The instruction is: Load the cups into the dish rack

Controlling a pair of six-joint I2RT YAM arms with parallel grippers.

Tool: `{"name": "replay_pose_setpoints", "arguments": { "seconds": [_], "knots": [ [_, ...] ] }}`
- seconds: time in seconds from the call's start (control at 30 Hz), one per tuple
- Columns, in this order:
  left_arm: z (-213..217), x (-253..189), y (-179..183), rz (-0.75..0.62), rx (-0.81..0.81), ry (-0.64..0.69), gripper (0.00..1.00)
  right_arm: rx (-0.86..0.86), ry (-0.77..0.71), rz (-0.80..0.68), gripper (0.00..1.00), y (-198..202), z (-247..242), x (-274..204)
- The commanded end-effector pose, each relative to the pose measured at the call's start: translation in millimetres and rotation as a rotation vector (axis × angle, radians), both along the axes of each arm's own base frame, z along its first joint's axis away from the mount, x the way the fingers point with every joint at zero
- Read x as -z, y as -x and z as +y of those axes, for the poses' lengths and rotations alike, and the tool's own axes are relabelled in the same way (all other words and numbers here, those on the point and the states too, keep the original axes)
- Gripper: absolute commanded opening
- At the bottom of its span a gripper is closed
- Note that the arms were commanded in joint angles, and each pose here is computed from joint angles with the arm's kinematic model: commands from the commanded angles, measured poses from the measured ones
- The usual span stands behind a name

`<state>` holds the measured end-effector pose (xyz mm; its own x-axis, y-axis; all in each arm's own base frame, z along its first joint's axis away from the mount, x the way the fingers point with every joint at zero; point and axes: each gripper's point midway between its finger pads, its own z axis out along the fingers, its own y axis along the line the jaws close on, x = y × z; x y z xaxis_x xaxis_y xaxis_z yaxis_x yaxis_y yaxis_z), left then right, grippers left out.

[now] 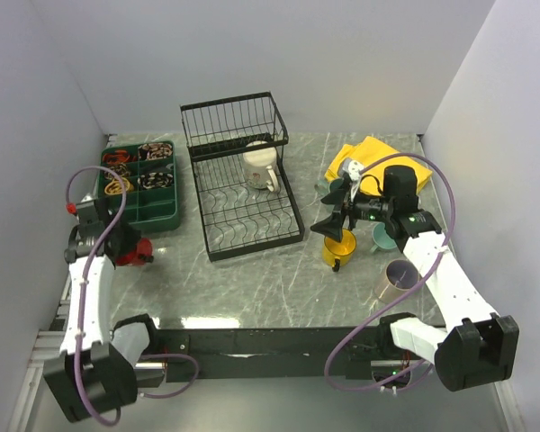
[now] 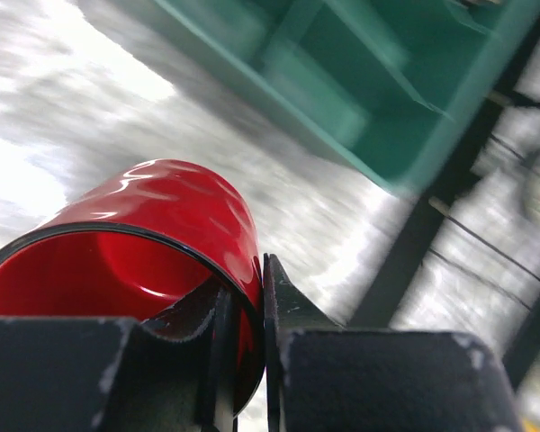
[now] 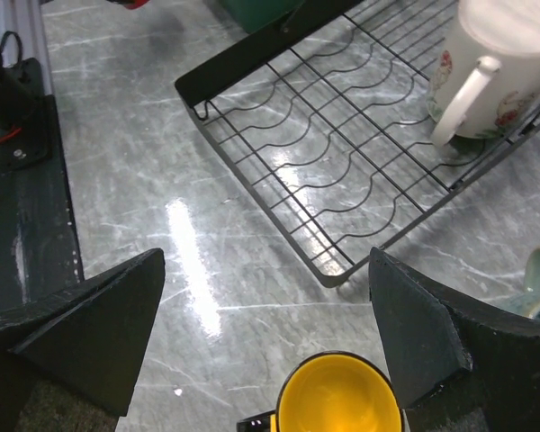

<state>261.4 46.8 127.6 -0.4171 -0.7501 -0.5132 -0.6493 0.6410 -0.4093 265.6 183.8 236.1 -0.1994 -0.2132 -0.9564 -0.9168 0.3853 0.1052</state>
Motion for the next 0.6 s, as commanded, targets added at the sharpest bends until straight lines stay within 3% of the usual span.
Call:
{"name": "replay_pose_setpoints", "arguments": {
  "seconds": [0.0, 0.23, 0.3, 0.37, 0.47, 0.5, 0.57],
  "knots": [
    [-48.3, -62.0, -7.9, -0.239, 0.167, 0.171, 0.01, -0.058, -0.039, -0.021, 1.00, 8.8, 4.3, -10.4],
    [-152.7, -160.4, -9.2, -0.643, 0.556, 0.462, 0.01, -0.186, -0.047, 0.093, 1.00, 31.9, 24.5, -18.4],
    [-171.3, -195.5, -11.6, -0.778, 0.623, 0.461, 0.01, -0.234, -0.015, 0.061, 1.00, 37.8, 35.3, -34.2],
    [-206.2, -221.1, -0.6, -0.853, 0.730, 0.512, 0.01, -0.275, -0.019, 0.125, 1.00, 47.5, 42.7, -39.6],
    [-234.7, -255.7, -0.1, -0.993, 0.796, 0.522, 0.01, -0.309, -0.096, 0.258, 1.00, 54.3, 59.8, -60.6],
    [-239.4, -265.9, -0.3, -1.033, 0.800, 0.524, 0.01, -0.302, -0.126, 0.379, 1.00, 61.5, 65.6, -63.5],
    [-252.2, -290.4, 0.8, -1.144, 0.817, 0.532, 0.01, -0.285, -0.172, 0.431, 1.00, 54.9, 73.4, -69.7]
  ]
}}
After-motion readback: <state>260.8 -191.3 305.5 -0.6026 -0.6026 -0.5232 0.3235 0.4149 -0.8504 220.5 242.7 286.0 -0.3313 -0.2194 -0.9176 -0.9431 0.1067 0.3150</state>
